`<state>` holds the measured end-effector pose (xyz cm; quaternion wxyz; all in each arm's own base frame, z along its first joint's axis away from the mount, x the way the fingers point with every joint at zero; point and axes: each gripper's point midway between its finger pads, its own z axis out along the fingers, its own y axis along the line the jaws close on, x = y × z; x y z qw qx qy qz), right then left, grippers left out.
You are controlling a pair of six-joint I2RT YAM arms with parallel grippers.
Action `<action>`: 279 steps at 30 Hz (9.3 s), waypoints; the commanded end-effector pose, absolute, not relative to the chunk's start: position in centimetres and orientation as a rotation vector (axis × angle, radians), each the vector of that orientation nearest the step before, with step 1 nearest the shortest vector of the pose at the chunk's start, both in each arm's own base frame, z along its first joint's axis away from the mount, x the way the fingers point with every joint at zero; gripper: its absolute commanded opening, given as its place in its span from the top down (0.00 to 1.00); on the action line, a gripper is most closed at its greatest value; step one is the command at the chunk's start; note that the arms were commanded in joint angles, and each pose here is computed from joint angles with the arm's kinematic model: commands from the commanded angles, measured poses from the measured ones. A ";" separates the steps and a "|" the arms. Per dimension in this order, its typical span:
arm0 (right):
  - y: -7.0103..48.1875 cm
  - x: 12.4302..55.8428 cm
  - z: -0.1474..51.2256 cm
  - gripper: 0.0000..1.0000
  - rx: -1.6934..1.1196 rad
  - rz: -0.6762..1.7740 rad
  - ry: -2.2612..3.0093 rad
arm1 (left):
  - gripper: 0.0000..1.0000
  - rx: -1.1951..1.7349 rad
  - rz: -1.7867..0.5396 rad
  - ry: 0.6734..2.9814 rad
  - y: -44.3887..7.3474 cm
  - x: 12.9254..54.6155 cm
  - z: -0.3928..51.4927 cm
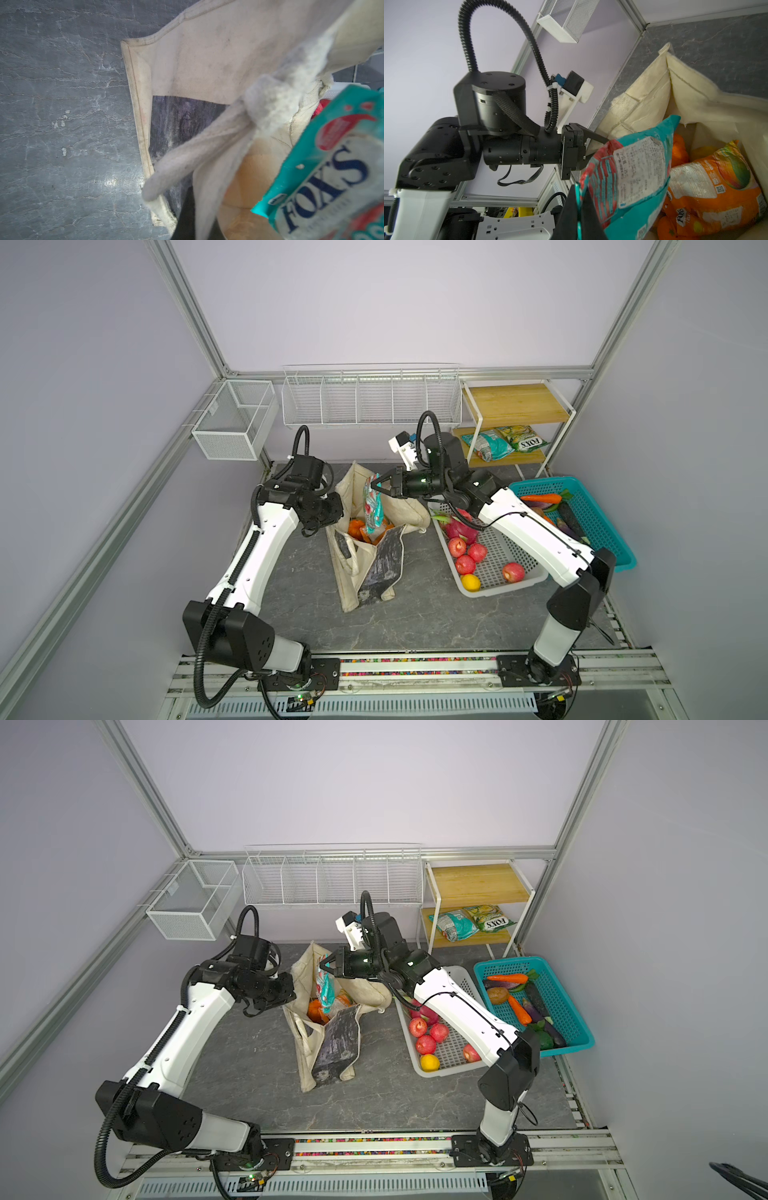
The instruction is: Place the food into the grocery bag and tie it
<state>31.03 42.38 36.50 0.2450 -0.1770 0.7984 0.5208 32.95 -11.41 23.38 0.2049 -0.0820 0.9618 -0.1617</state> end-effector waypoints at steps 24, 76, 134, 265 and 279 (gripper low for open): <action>47.7 29.9 34.1 0.93 -0.647 1.462 2.210 | 1.00 -0.382 -0.144 2.684 -5.1 31.1 21.1; 49.6 32.0 23.3 0.33 -0.689 1.100 2.462 | 1.00 -0.465 0.020 2.799 -1.0 31.1 18.0; 29.7 37.0 17.4 0.22 -0.055 0.825 2.724 | 1.00 -0.469 -0.008 2.793 -1.3 30.5 20.0; 37.0 30.5 27.8 0.86 -0.497 0.720 2.628 | 0.42 -1.078 -0.317 2.331 -0.4 27.1 25.8; 36.7 30.7 26.7 0.86 -0.508 0.722 2.654 | 0.37 -1.166 -0.811 2.346 -5.5 27.6 17.1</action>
